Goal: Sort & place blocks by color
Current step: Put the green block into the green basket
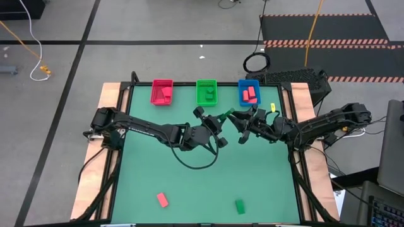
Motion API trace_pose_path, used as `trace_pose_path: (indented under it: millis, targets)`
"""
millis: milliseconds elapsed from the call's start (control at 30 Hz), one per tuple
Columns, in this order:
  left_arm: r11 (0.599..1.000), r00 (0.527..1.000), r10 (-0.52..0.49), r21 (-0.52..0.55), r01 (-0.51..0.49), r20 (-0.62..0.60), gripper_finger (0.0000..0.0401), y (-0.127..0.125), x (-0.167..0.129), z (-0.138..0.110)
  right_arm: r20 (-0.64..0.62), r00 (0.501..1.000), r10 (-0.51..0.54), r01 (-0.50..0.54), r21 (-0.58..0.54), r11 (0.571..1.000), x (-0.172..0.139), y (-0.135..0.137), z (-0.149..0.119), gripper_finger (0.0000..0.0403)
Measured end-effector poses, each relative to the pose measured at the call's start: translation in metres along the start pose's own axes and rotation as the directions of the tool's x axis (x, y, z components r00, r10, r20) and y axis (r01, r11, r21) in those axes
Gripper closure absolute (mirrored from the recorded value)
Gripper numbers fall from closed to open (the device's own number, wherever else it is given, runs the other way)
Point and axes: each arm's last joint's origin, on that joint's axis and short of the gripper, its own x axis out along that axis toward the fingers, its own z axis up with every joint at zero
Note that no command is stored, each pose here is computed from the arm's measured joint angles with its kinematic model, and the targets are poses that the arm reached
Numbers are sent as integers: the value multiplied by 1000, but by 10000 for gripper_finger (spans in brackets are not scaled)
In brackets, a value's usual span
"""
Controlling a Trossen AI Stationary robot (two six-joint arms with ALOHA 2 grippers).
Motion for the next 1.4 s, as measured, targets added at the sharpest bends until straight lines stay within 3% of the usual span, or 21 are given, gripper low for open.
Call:
trace_pose_path:
  millis: [167,333,533,733,900,1033,1133,1400]
  targets:
    - [999,1000,20,26,-19,-18,350,10,3,1,-15,1000,-9,7,-100,995,0,-1,-2,299]
    - [995,992,100,13,-99,-84,350,42,19,0,-74,996,-46,34,-161,986,1,-4,-8,272]
    - [985,959,165,-3,-170,-231,350,99,57,-17,-149,987,-67,42,-163,986,0,-6,-16,231]
    - [974,890,129,-113,-196,-437,350,173,95,-51,-179,982,-53,22,-173,985,-3,-3,-20,213]
    - [957,835,83,-191,-220,-544,350,213,107,-71,-189,981,-50,16,-177,984,-4,-3,-21,211]
    - [957,830,47,-214,-198,-556,350,215,112,-77,-196,979,-52,16,-182,983,-4,-3,-21,211]
    - [956,856,-2,-251,-149,-518,350,209,119,-77,-201,978,-54,16,-185,983,-4,-3,-22,211]
    - [944,819,-52,-296,-146,-572,342,202,133,-100,-220,974,-59,18,-180,983,-4,-3,-24,211]
